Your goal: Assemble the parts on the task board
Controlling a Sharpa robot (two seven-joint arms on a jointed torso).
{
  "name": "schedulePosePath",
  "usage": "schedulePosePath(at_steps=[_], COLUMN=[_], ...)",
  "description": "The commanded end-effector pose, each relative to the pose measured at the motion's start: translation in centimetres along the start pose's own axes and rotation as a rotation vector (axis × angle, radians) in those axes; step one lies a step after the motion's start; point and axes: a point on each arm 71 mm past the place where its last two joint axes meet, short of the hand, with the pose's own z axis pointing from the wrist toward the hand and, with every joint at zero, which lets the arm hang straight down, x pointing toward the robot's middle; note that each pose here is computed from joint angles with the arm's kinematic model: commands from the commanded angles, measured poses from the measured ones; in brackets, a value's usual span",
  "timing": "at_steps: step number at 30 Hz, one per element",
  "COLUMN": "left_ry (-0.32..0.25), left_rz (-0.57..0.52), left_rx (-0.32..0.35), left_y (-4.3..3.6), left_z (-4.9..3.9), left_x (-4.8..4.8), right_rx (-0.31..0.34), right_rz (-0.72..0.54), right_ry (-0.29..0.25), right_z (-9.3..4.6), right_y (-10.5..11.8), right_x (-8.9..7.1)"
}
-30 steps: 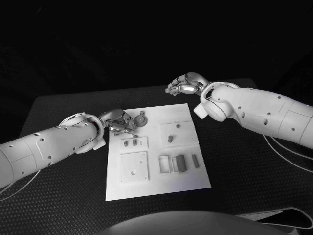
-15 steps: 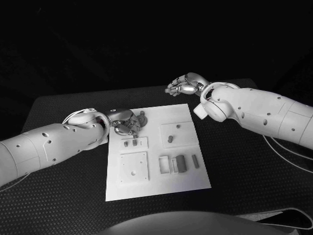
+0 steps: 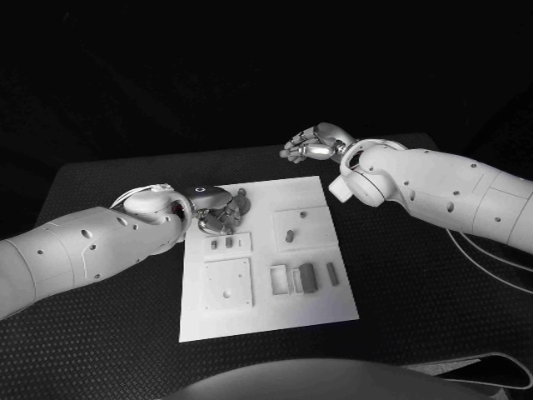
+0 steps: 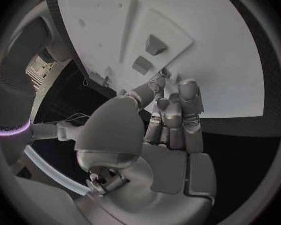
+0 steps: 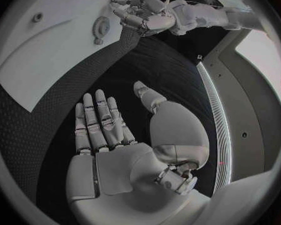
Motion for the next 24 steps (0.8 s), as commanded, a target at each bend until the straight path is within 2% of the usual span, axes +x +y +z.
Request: schedulePosePath(at_steps=[1,16,24], left_ry=[0.030,0.045,0.050], left_rz=[0.044,0.045,0.042], left_rx=[0.001,-0.005,-0.013], left_y=[-0.17,-0.01,0.49], left_z=[0.06,0.12,-0.35], left_x=[0.15,0.30,0.40], right_rx=[-0.007,-0.007,-0.005], right_rz=[0.000,0.000,0.000], right_ry=[0.012,0.013,0.013], right_z=[0.02,0.05,0.04], right_y=[0.06,0.08,-0.01], right_x=[0.12,0.16,0.15])
